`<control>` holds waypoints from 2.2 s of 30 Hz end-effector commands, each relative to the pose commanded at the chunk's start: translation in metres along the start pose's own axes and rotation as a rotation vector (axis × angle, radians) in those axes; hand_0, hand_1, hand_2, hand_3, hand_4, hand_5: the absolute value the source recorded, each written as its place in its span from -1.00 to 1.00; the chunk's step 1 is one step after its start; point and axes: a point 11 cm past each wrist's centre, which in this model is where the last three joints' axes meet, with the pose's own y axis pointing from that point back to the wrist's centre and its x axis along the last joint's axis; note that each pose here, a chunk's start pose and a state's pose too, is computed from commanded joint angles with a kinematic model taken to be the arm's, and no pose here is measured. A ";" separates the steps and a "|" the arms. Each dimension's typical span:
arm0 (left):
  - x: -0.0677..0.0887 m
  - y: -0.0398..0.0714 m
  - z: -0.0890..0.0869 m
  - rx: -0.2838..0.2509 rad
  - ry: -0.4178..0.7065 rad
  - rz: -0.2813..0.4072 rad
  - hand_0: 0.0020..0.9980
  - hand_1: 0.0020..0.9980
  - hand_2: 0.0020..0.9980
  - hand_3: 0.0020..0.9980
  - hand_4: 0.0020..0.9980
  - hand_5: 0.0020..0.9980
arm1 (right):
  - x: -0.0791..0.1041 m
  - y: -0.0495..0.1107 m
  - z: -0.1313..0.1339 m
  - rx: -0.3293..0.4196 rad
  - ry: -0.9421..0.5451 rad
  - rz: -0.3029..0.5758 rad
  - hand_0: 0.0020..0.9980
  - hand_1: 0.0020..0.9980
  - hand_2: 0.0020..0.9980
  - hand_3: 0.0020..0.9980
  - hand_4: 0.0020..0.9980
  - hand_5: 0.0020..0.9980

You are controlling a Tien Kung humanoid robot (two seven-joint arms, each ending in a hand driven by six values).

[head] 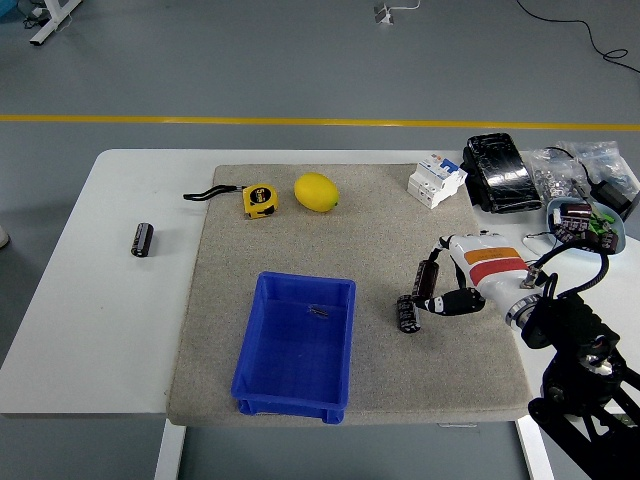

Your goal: Pick up the battery,place it into the box

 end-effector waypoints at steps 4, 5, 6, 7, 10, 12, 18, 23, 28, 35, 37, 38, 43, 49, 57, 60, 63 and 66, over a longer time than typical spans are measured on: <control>0.001 0.000 -0.001 0.001 0.000 0.001 0.39 0.34 0.45 0.27 0.31 0.33 | 0.008 0.002 -0.021 0.059 0.000 0.016 -0.86 -0.87 -0.65 -0.07 1.00 -0.28; 0.001 0.000 -0.001 0.001 0.001 0.001 0.39 0.34 0.45 0.27 0.31 0.33 | 0.009 0.002 -0.027 0.074 0.000 0.018 -0.86 -0.87 -0.65 -0.07 1.00 -0.28; 0.001 0.000 -0.001 0.002 0.001 0.001 0.39 0.34 0.45 0.27 0.31 0.33 | 0.009 0.003 -0.034 0.094 0.001 0.016 -0.86 -0.87 -0.65 -0.07 1.00 -0.28; 0.001 0.000 -0.001 0.002 0.001 0.001 0.39 0.33 0.45 0.27 0.31 0.33 | 0.008 0.004 -0.040 0.112 0.003 0.013 -0.86 -0.87 -0.64 -0.06 1.00 -0.31; 0.001 0.000 -0.002 0.003 0.000 0.000 0.39 0.33 0.45 0.27 0.31 0.33 | 0.004 0.008 -0.061 0.168 0.010 -0.003 -0.86 -0.87 -0.64 -0.06 1.00 -0.31; 0.001 0.000 -0.002 0.004 -0.001 0.000 0.39 0.33 0.45 0.27 0.31 0.33 | -0.002 0.011 -0.077 0.211 0.020 -0.023 -0.86 -0.87 -0.64 -0.06 1.00 -0.31; 0.002 0.000 -0.002 0.005 -0.004 0.000 0.39 0.33 0.45 0.27 0.31 0.33 | -0.017 0.018 -0.116 0.311 0.040 -0.070 -0.86 -0.86 -0.64 -0.06 1.00 -0.31; 0.005 -0.001 -0.002 0.006 -0.005 0.004 0.40 0.33 0.45 0.27 0.31 0.33 | -0.021 0.018 -0.135 0.346 0.063 -0.096 -0.85 -0.84 -0.63 0.01 1.00 -0.32; 0.006 -0.001 -0.002 0.007 -0.005 0.007 0.39 0.33 0.45 0.27 0.31 0.33 | -0.021 0.018 -0.145 0.376 0.092 -0.119 -0.83 -0.82 -0.60 0.51 1.00 -0.28; 0.007 -0.001 -0.002 0.007 -0.006 0.007 0.39 0.32 0.45 0.26 0.31 0.33 | -0.022 0.016 -0.144 0.367 0.110 -0.135 -0.82 -0.81 -0.57 0.63 1.00 -0.23; 0.008 -0.001 -0.001 0.006 -0.008 0.007 0.39 0.32 0.45 0.26 0.31 0.33 | -0.020 0.015 -0.141 0.360 0.112 -0.131 -0.78 -0.76 -0.52 0.70 1.00 -0.17; 0.008 -0.001 -0.001 0.006 -0.008 0.007 0.39 0.32 0.45 0.26 0.31 0.33 | -0.017 0.014 -0.139 0.356 0.111 -0.127 -0.78 -0.76 -0.52 0.70 1.00 -0.17; 0.007 0.000 -0.001 0.007 -0.009 0.007 0.39 0.32 0.45 0.26 0.31 0.33 | 0.000 0.010 -0.130 0.333 0.103 -0.088 -0.78 -0.76 -0.52 0.68 1.00 -0.19; 0.006 -0.001 -0.002 0.009 -0.009 0.006 0.39 0.32 0.45 0.26 0.31 0.33 | 0.021 -0.003 -0.098 0.258 0.128 -0.042 -0.79 -0.77 -0.54 0.61 1.00 -0.21; 0.004 -0.001 -0.004 0.014 -0.004 0.003 0.39 0.32 0.45 0.26 0.30 0.33 | 0.004 -0.016 -0.050 0.152 0.231 -0.131 -0.78 -0.76 -0.54 0.54 1.00 -0.20; 0.001 -0.001 -0.005 0.015 0.000 0.001 0.39 0.32 0.45 0.26 0.30 0.33 | -0.003 -0.016 -0.042 0.142 0.259 -0.169 -0.78 -0.76 -0.54 0.54 1.00 -0.20; 0.001 0.000 -0.005 0.013 -0.004 -0.002 0.39 0.34 0.45 0.26 0.30 0.33 | -0.009 -0.018 -0.038 0.137 0.275 -0.195 -0.78 -0.76 -0.54 0.52 1.00 -0.13; 0.001 0.000 -0.002 0.008 -0.007 -0.002 0.39 0.34 0.45 0.26 0.30 0.33 | -0.013 -0.020 -0.033 0.120 0.291 -0.221 -0.78 -0.76 -0.54 0.52 1.00 -0.13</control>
